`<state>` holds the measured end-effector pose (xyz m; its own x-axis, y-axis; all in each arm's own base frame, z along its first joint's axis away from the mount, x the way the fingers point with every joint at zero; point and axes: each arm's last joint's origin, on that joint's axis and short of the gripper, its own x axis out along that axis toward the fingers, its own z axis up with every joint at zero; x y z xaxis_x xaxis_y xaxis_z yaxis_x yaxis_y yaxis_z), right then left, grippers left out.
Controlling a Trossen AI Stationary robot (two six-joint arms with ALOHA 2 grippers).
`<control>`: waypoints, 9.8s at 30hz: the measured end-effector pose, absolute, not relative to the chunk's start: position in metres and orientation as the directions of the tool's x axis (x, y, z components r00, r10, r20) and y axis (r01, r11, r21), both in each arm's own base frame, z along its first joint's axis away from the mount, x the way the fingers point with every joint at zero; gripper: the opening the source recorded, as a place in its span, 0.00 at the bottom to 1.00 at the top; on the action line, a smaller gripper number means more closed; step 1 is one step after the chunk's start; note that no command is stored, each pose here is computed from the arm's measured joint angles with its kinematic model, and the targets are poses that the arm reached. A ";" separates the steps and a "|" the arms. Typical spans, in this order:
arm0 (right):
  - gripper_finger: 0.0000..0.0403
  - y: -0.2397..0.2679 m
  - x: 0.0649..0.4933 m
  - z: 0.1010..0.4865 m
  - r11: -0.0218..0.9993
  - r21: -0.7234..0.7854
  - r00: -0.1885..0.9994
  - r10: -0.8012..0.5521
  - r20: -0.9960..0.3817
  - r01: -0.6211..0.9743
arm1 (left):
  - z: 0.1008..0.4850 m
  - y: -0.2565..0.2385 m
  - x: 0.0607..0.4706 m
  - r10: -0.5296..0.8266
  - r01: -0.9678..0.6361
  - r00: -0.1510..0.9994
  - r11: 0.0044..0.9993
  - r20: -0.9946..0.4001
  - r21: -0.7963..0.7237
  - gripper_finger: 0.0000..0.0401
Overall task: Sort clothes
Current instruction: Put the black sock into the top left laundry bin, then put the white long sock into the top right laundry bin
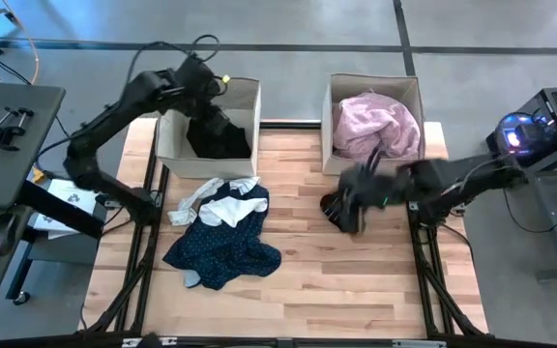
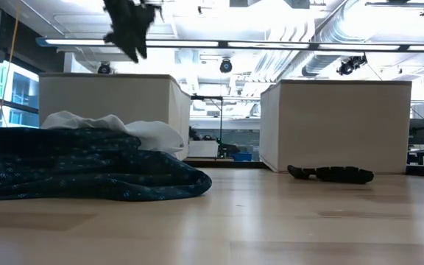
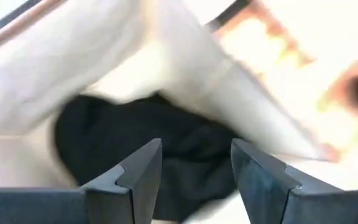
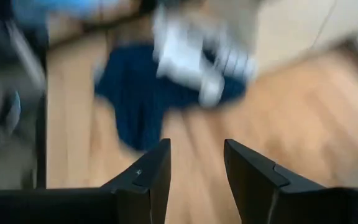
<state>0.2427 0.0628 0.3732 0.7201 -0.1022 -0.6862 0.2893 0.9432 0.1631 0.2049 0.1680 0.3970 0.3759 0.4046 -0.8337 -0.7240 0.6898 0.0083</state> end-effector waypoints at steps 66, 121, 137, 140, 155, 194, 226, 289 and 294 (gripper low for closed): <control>0.00 0.030 0.296 0.362 0.933 0.261 0.937 -0.161 -0.309 0.246 | 0.315 -0.009 0.323 -0.012 0.011 0.996 1.000 -0.091 -0.011 0.62; 0.00 0.055 0.247 0.427 0.902 0.179 0.887 -0.320 -0.334 0.393 | 0.198 0.051 0.403 0.093 -0.237 0.550 0.970 -0.830 -0.049 0.01; 0.00 0.046 0.248 0.428 0.868 0.117 0.848 -0.428 -0.311 0.482 | 0.399 0.054 0.253 0.553 -0.574 0.709 0.813 -0.437 0.097 0.00; 0.00 0.042 0.248 0.428 0.862 0.118 0.843 -0.439 -0.311 0.493 | 0.399 0.077 0.223 0.646 -0.670 0.576 0.724 -0.500 0.164 0.00; 0.00 0.033 0.250 0.428 0.823 0.203 0.831 -0.459 -0.314 0.531 | 0.319 0.192 0.171 0.515 -0.813 0.206 0.564 -0.832 0.148 0.21; 0.00 0.031 0.308 0.380 0.943 -0.013 0.811 -0.292 -0.507 0.331 | 0.250 -0.036 0.205 -0.001 -0.217 0.628 0.960 -0.778 -0.176 0.44; 0.06 0.034 0.309 0.379 0.957 0.072 0.826 -0.202 -0.527 0.281 | 0.299 -0.043 0.273 0.114 -0.084 0.749 0.994 -0.653 0.077 0.01; 0.00 0.036 0.276 0.450 0.976 0.216 0.995 0.041 -0.091 -0.021 | 0.304 -0.039 0.302 0.231 -0.227 0.956 0.973 -0.182 0.042 0.43; 0.00 0.036 0.277 0.453 0.974 0.223 0.998 0.042 -0.050 -0.030 | 0.312 -0.031 0.308 0.273 -0.276 0.959 0.961 -0.076 -0.025 0.43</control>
